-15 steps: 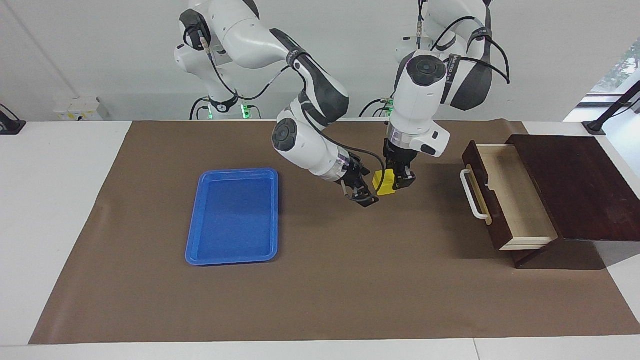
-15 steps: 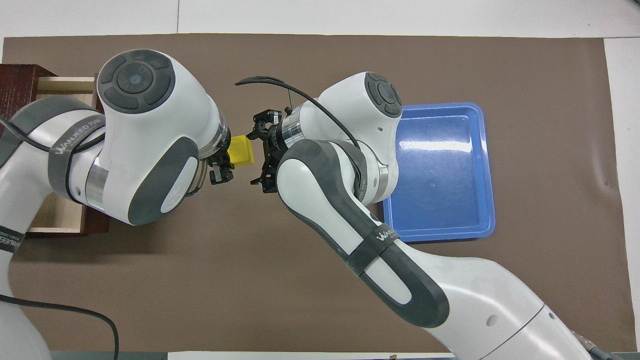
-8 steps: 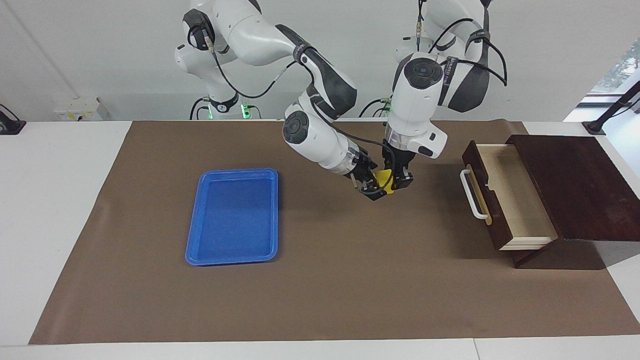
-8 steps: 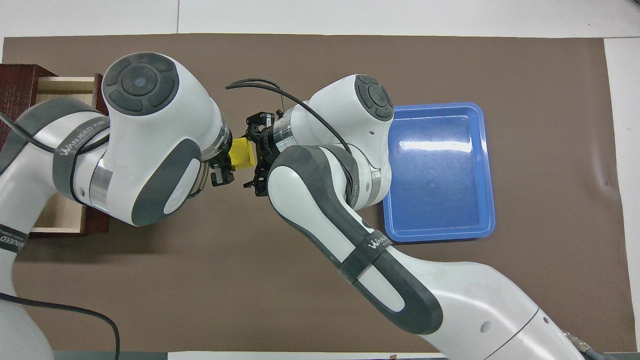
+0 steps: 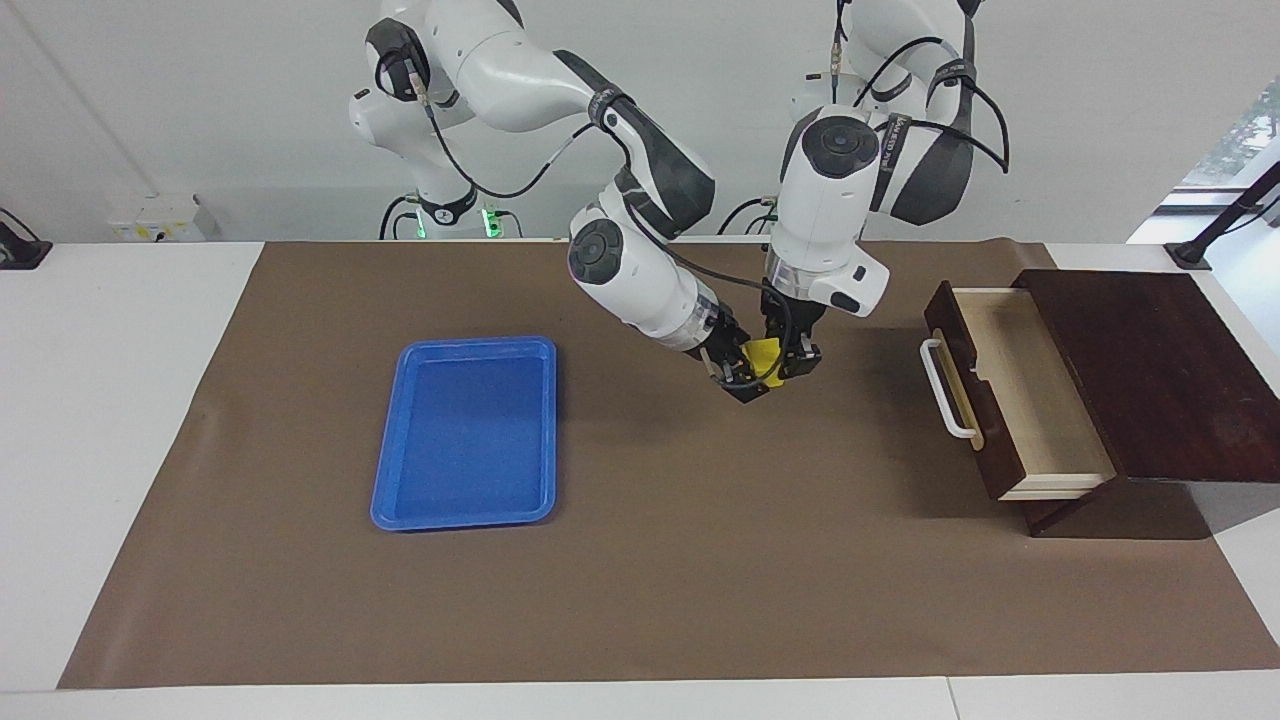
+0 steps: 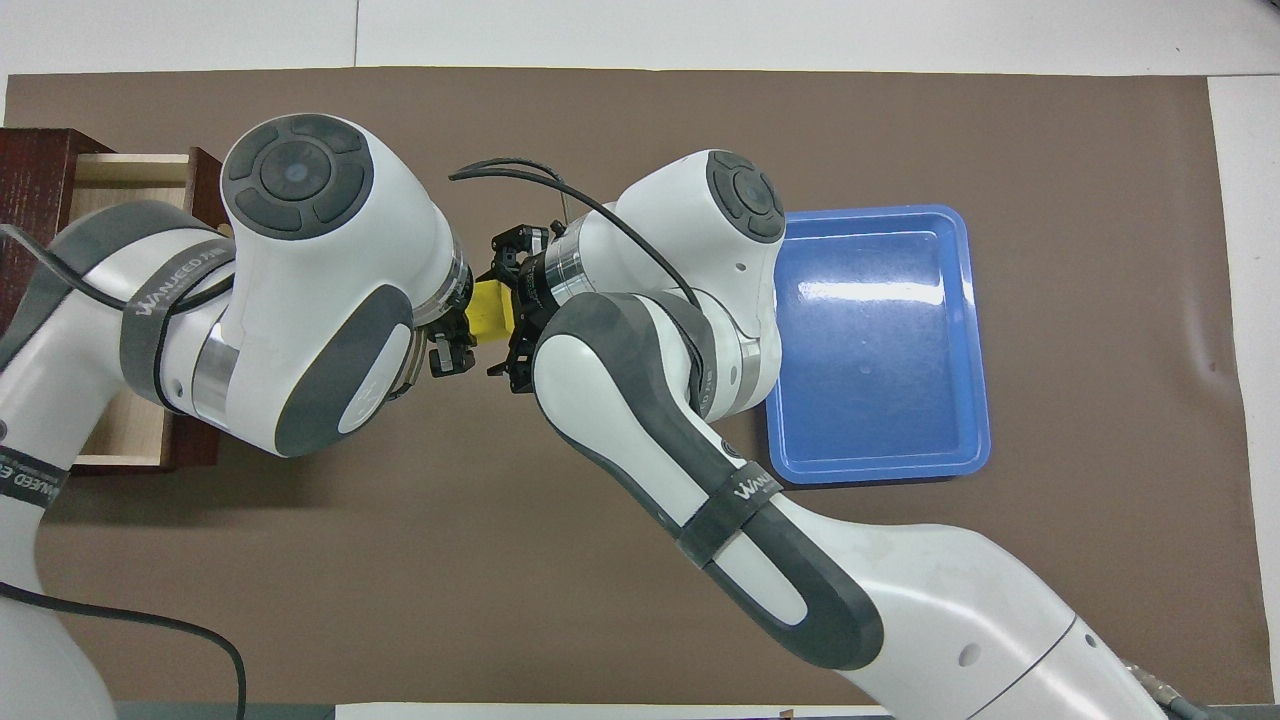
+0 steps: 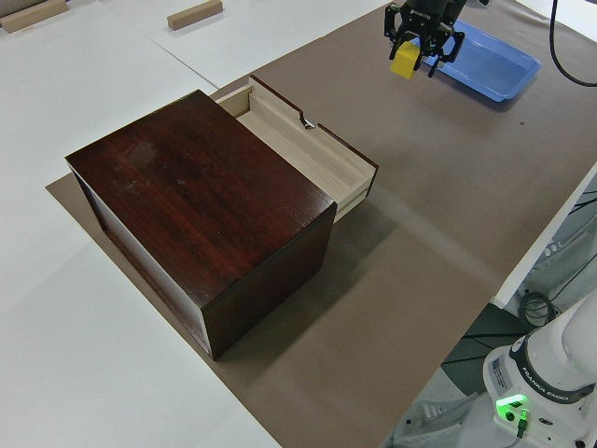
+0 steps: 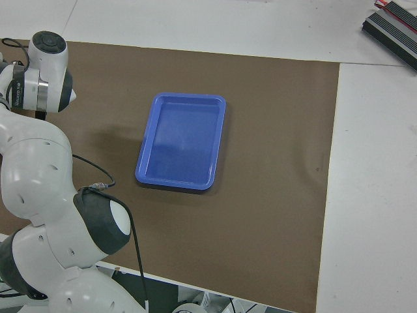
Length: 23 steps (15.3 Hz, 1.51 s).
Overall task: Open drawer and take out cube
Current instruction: 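Grasp the yellow cube with the right gripper from the left gripper, then carry the cube into the blue tray with the right gripper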
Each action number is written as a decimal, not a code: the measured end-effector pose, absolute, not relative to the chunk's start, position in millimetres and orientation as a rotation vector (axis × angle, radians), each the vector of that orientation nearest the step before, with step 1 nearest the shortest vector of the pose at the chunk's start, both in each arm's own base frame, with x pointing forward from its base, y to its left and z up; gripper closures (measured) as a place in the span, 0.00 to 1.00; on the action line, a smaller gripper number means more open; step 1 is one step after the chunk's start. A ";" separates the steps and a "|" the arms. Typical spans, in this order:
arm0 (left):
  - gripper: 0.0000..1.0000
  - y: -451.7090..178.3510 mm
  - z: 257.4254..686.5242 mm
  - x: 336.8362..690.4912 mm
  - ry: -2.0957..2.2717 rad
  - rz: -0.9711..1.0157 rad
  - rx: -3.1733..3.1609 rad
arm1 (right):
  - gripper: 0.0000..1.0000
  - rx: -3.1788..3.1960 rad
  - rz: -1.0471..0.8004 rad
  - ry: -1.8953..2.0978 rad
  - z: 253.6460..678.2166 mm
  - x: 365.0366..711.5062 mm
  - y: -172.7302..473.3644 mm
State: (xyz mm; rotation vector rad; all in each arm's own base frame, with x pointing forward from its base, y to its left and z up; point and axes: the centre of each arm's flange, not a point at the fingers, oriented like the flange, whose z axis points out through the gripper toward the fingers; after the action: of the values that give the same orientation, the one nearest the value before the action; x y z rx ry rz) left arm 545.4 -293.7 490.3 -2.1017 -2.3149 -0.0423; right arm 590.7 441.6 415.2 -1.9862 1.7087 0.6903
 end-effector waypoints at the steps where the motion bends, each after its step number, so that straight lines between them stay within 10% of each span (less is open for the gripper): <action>1: 0.45 -293.6 488.9 544.3 -2.303 -0.041 -2.106 | 0.26 -1.980 0.681 1.707 415.9 591.7 441.9; 3: 0.45 -293.4 486.7 542.2 -2.291 -0.040 -2.113 | 0.45 -1.966 0.675 1.716 415.4 593.6 441.7; 16: 0.45 -292.8 488.1 543.4 -2.293 -0.043 -2.122 | 0.45 -1.962 0.672 1.715 416.7 595.7 441.3; 21: 0.00 -292.0 489.3 543.3 -2.252 -0.045 -2.166 | 0.45 -1.947 0.665 1.724 418.2 602.9 433.2; 23: 0.00 -286.9 487.8 545.0 -2.207 -0.044 -2.204 | 0.45 -1.934 0.661 1.735 418.7 609.0 424.7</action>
State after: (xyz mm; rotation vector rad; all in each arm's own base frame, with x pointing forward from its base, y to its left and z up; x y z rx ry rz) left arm 545.0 -286.9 487.8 -2.2045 -2.2071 -0.0439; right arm 609.0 424.7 418.7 -1.9342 1.7354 0.6608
